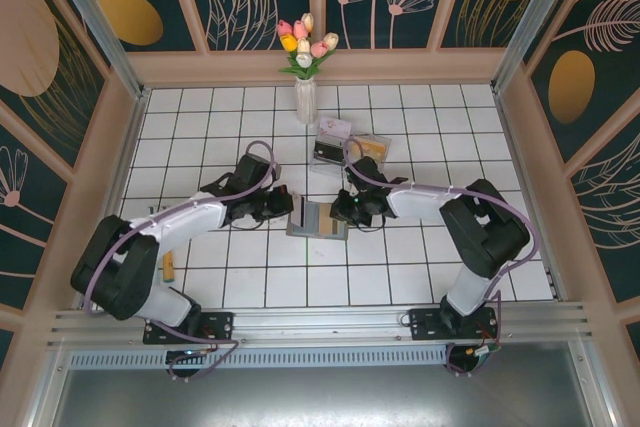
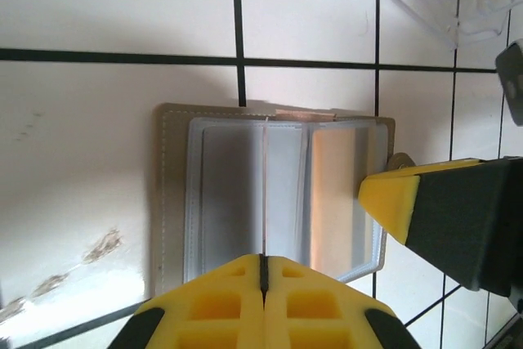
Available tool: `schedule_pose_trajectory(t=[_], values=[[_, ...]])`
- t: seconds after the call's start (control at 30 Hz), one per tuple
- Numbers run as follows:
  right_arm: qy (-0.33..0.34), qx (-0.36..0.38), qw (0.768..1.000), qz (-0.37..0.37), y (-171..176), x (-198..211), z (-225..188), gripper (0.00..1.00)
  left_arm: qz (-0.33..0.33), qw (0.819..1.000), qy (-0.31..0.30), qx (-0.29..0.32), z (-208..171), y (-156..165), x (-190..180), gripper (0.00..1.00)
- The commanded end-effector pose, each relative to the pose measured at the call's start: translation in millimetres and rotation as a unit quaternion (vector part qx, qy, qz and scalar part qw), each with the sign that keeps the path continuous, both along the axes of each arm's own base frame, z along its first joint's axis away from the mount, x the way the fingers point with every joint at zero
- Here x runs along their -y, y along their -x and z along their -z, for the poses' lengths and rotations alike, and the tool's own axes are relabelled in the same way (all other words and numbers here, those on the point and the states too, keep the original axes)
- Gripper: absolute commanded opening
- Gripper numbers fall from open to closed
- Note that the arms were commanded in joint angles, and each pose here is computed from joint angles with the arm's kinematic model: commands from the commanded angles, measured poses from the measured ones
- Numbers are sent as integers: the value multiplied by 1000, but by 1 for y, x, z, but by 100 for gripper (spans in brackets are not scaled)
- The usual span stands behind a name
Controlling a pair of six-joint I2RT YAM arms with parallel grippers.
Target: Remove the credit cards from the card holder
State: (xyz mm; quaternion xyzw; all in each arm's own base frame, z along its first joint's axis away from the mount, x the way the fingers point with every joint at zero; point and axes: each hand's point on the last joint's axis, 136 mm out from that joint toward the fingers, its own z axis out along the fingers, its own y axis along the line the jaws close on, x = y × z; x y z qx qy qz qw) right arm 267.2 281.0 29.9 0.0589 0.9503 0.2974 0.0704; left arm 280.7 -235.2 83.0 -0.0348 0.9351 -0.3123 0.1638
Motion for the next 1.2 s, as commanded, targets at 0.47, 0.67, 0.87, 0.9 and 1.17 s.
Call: schedule_pose_trajectory(t=[0.47, 0.67, 0.87, 0.9, 1.17], values=[[-261, 254, 931, 7, -39, -13, -199, 62, -46, 967, 178, 175, -158, -43, 24, 0], [-329, 292, 897, 41, -46, -7, -234, 70, -29, 947, 258, 192, -205, -53, 40, 0], [-370, 293, 881, 34, -51, -15, -256, 70, 4, 931, 310, 195, -237, -52, 52, 0], [-377, 294, 878, 36, -52, -14, -259, 69, 8, 929, 313, 196, -240, -52, 53, 0], [-450, 284, 845, 44, -47, -14, -281, 48, 26, 920, 340, 193, -252, -47, 55, 0]])
